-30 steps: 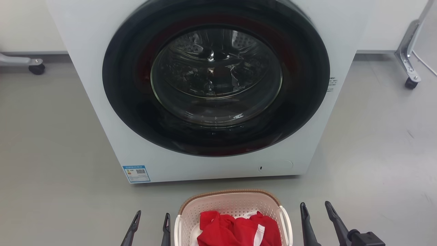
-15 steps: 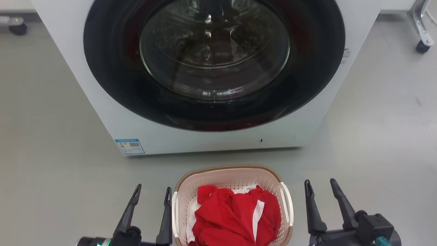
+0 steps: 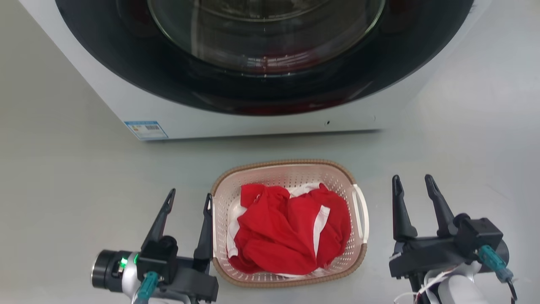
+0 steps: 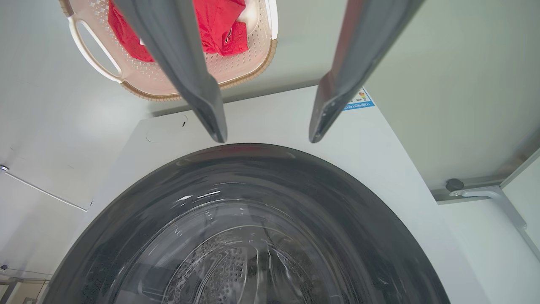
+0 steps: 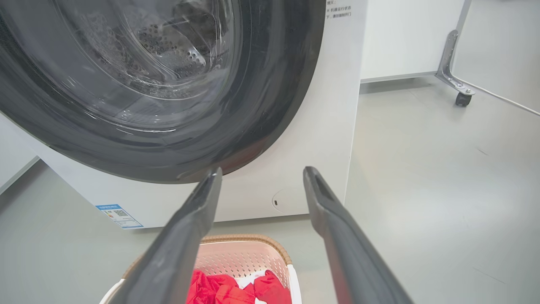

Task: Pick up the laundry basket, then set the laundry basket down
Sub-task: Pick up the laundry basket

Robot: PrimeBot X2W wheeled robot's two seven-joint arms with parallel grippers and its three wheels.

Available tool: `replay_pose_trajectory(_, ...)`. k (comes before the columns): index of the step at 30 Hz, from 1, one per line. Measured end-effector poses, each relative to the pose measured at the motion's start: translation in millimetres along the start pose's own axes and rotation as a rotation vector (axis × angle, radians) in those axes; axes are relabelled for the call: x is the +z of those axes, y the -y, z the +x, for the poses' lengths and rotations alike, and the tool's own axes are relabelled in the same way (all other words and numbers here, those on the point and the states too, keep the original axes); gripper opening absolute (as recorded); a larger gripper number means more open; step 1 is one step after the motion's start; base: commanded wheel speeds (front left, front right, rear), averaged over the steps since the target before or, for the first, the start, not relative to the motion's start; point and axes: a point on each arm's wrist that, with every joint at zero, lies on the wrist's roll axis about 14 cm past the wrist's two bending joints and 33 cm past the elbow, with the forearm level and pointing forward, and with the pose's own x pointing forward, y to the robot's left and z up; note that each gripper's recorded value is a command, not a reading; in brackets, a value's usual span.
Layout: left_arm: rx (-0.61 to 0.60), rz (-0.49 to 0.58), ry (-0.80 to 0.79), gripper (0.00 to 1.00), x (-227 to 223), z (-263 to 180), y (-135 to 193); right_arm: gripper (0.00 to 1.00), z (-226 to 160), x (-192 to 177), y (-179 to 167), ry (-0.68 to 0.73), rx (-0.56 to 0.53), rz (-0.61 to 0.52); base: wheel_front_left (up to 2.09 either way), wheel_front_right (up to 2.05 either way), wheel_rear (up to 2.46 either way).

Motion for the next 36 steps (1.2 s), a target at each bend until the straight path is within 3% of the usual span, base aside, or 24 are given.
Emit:
replay_pose_trajectory(25,0.089,-0.081,-0.298,1.00,-131.8,74.5,-35.8,1.00,91.9,-123.6,22.4,-0.250,0.012,-0.020,0.00,0.00,0.00)
replay_pose_trajectory(36,0.096,-0.116,-0.480,1.00,-202.1,64.5,-38.0,1.00,79.5,-198.1,35.6,-0.434,-0.009,-0.019,0.00,0.00,0.00)
